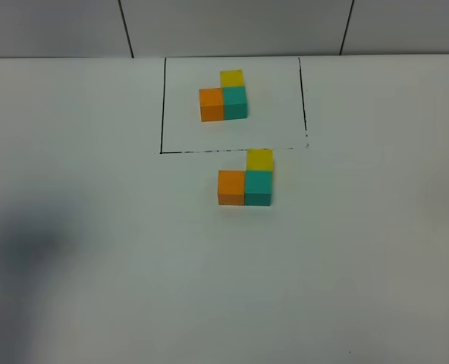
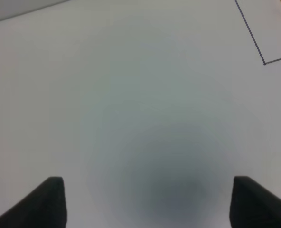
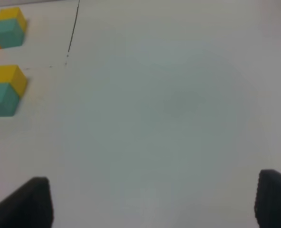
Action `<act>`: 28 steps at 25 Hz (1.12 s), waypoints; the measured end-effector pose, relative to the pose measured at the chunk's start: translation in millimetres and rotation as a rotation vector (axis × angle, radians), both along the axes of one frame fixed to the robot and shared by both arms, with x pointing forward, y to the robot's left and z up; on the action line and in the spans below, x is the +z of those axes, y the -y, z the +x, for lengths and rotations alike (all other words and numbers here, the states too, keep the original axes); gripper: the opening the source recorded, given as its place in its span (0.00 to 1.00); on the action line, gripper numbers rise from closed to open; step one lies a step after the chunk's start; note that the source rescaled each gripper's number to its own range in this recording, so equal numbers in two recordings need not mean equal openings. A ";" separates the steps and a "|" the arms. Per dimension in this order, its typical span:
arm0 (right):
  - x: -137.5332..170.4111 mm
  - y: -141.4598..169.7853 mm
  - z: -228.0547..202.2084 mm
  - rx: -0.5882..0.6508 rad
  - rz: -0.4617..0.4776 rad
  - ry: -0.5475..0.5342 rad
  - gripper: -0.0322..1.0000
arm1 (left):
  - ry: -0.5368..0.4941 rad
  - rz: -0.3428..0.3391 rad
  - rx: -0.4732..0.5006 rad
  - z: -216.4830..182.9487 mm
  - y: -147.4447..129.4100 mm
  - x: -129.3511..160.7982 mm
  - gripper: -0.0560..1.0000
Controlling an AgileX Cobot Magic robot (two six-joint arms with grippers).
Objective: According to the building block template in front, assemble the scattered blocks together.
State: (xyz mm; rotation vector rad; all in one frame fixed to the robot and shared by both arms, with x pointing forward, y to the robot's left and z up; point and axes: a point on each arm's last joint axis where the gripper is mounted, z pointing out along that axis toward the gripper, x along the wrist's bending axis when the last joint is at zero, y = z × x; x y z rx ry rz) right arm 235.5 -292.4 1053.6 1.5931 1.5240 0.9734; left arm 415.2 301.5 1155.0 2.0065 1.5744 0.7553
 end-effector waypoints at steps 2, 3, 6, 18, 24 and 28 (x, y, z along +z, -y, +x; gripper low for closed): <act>0.0 0.0 0.0 0.000 0.000 0.000 0.75 | 0.033 -0.007 0.017 -19.8 0.0 -0.3 0.86; 0.0 0.0 0.0 0.000 0.000 0.000 0.75 | 0.057 -0.009 0.021 -33.2 0.2 -1.2 0.86; 0.0 0.0 0.0 0.000 0.000 0.000 0.75 | 0.117 -0.019 0.030 -64.4 1.2 -5.4 0.86; 0.0 0.0 0.0 0.000 0.000 0.000 0.75 | 0.205 -0.055 0.056 -157.5 4.0 -58.2 0.86; 0.0 0.0 0.0 0.000 0.000 0.000 0.75 | 0.203 -0.084 0.066 -173.6 5.5 -96.7 0.86; 0.0 0.0 0.0 0.000 0.000 0.000 0.75 | 0.206 -0.088 0.063 -180.9 6.1 -109.1 0.86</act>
